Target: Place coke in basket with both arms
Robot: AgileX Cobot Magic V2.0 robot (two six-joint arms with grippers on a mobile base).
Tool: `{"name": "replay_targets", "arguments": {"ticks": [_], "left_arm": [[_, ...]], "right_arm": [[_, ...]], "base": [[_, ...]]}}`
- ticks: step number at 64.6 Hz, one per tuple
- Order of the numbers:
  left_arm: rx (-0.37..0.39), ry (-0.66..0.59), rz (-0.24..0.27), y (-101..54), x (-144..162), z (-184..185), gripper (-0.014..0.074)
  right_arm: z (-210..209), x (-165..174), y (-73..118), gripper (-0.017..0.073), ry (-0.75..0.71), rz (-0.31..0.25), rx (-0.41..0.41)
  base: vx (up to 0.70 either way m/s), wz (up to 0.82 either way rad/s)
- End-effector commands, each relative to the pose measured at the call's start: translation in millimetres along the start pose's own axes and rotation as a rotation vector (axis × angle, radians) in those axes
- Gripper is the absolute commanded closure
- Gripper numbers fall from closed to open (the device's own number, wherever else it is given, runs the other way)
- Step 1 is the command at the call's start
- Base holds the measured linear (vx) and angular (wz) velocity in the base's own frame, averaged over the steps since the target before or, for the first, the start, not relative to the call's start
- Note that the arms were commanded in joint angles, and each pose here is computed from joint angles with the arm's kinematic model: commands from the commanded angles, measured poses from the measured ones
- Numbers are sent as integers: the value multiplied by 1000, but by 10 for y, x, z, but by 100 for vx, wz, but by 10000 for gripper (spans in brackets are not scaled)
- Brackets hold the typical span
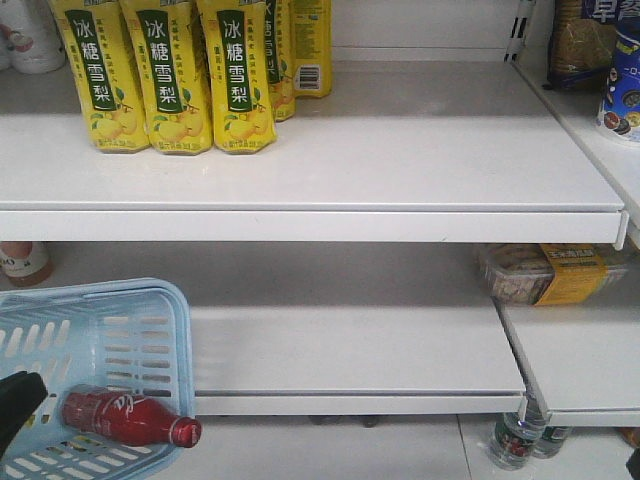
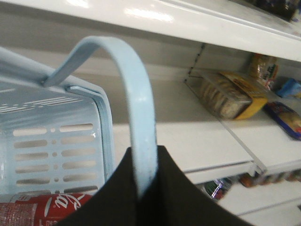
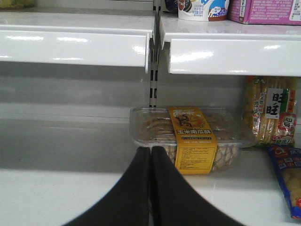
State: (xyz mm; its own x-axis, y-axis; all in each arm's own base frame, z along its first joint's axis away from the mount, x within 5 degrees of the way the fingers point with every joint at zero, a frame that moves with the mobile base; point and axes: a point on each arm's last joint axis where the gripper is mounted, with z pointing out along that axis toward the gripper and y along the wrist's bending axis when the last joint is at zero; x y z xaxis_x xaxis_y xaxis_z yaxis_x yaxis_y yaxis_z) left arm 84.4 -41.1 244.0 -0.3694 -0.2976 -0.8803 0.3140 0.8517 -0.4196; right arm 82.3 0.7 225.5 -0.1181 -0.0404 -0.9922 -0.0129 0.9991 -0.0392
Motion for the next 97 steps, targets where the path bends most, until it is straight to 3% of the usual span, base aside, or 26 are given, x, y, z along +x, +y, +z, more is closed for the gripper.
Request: {"name": "replay_targets", "arguments": {"ticks": [1,6,13,29,42,58,66,97], "left_arm": [[-36,-227,88,37,-163,-75,600],[-40,-270,165,68,-110,-106,600],[-66,-305,226,123,-34,-144,600],[-205,-376,243,288,107,-230,600],[-265,-418,243,351,193,-286,600],[-360,-357,314,403,291,-329,600],[-376,-362,320,416,330,-348,600],[-398,-381,427,408,301,-363,600]], "right_arm": [[-2,-162,-15,569,-99,-6,14],[-2,-162,-15,569,-99,-6,14],[-2,-162,-15,569,-99,-6,14],[-2,-162,-15,569,-99,-6,14],[-2,-162,-15,569,-99,-6,14],[-2,-162,-15,569,-99,-6,14],[-2,-162,-15,569,-99,-6,14],[-2,-162,-15,569,-99,-6,14]], "base": [[0,0],[0,0],[0,0],[0,0],[0,0],[0,0],[0,0],[0,0]]}}
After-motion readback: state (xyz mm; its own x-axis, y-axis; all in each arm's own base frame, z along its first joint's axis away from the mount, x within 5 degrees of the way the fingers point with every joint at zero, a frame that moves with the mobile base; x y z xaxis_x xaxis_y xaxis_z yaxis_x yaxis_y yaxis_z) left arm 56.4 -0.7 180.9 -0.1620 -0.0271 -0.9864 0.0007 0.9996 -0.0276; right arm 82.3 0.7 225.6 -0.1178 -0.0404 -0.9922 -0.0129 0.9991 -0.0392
